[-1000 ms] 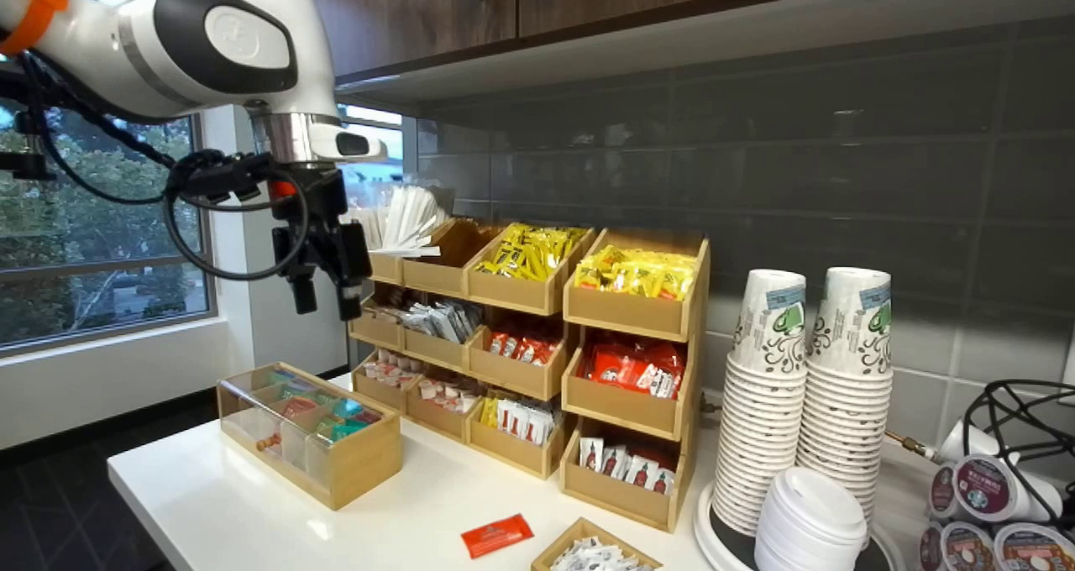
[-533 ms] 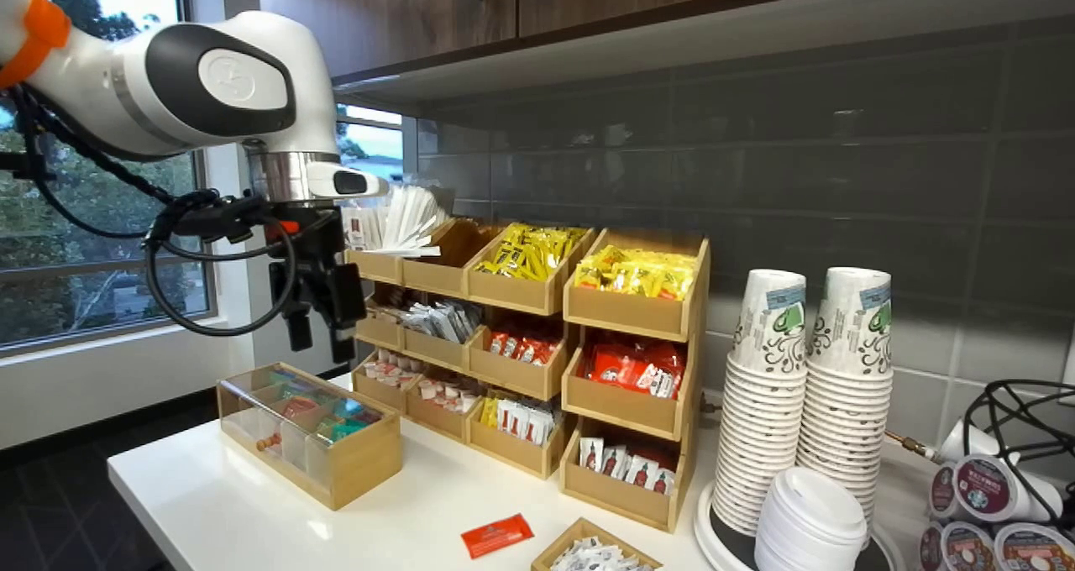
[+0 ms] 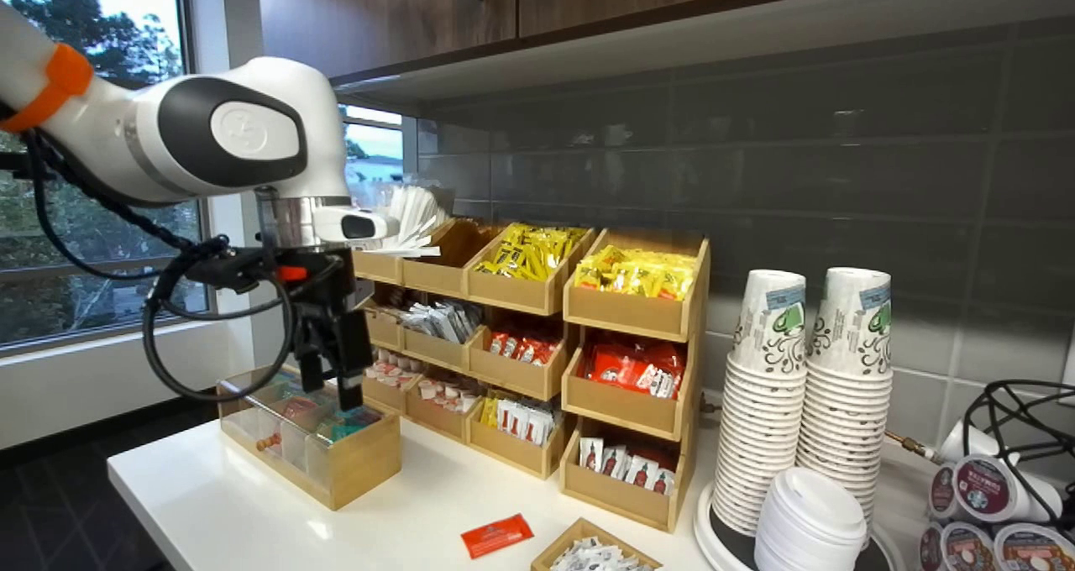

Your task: Put the orange sacket in the tray

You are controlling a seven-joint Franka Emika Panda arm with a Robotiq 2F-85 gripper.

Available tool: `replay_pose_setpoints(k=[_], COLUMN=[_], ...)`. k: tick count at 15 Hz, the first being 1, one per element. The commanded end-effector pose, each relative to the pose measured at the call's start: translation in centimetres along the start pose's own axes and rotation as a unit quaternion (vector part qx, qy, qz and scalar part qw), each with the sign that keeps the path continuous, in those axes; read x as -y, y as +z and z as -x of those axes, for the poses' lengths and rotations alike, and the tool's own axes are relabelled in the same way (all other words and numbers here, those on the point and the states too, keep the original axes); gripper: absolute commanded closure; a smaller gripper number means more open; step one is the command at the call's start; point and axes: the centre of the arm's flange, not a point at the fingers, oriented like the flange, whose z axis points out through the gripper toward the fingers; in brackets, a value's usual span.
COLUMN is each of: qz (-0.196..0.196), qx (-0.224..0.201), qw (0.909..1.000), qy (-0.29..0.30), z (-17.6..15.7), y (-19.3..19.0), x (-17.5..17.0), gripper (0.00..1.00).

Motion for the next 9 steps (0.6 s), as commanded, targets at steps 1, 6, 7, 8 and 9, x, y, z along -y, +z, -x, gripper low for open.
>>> replay_pose_setpoints(k=[1, 6, 7, 8, 9], qz=[0.048, 0.103, 0.103, 0.092, 0.095], qx=[-0.035, -0.047, -0.027, -0.034, -0.029], qw=[0.9982, 0.9934, 0.994, 0.9951, 0.9949], qy=[-0.001, 0.02, 0.025, 0.012, 0.02], z=[0.3, -0.4, -0.9, -0.1, -0.2], y=[5.0, 8.2, 8.7, 7.3, 7.7], x=[-1.6, -6.3, -7.6, -6.1, -7.1], gripper=[0.0, 0.0, 0.0, 0.0, 0.0])
